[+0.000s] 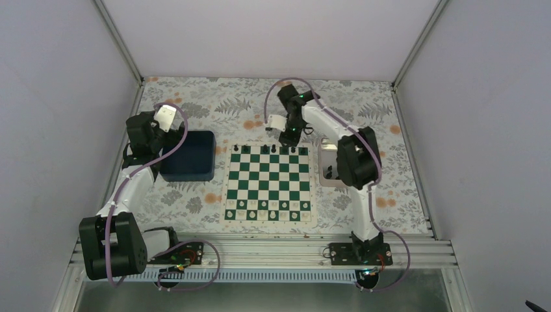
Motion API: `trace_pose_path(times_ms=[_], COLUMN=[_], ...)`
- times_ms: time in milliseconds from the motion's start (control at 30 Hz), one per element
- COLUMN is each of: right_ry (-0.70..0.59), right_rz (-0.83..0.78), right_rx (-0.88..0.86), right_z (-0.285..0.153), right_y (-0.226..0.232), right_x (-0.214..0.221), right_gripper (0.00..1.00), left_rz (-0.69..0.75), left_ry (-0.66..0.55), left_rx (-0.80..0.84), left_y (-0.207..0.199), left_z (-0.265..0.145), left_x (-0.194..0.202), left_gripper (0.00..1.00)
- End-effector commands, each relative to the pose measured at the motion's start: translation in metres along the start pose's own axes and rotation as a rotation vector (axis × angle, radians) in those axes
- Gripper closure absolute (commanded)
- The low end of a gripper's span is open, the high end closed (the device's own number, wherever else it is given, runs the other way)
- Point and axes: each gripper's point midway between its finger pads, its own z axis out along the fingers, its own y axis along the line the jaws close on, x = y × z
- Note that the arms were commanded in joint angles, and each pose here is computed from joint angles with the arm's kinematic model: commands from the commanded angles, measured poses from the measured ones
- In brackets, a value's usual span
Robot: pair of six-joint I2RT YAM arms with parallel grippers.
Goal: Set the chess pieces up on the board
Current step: Place the chess piece on the chessboard, then pick up the chess piece from the storage box.
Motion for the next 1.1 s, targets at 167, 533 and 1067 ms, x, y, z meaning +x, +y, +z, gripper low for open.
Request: trace_pose_path(times_ms=[167, 533, 1067], right_ry=[-0.105, -0.011, -0.068], right_rz=[0.181, 0.421, 0.361], right_rx=[0.205, 0.232, 0.001], right_z=[-0.124, -0.127, -0.08], right_y=[-0.044, -0.023, 0.054], right_x=[0.078, 0.227, 0.204], right_gripper=[0.48, 0.49, 0.51], left_rz=[0.003, 0.0, -0.002], left_ry=[-0.023, -0.016, -0.009], left_rx=[0.002, 0.01, 0.007], left_y=[0.001, 0.0, 0.001], left_z=[0.0, 0.001, 0.002], left_x=[-0.004, -0.003, -0.002], left_gripper=[0.0, 0.0, 0.0])
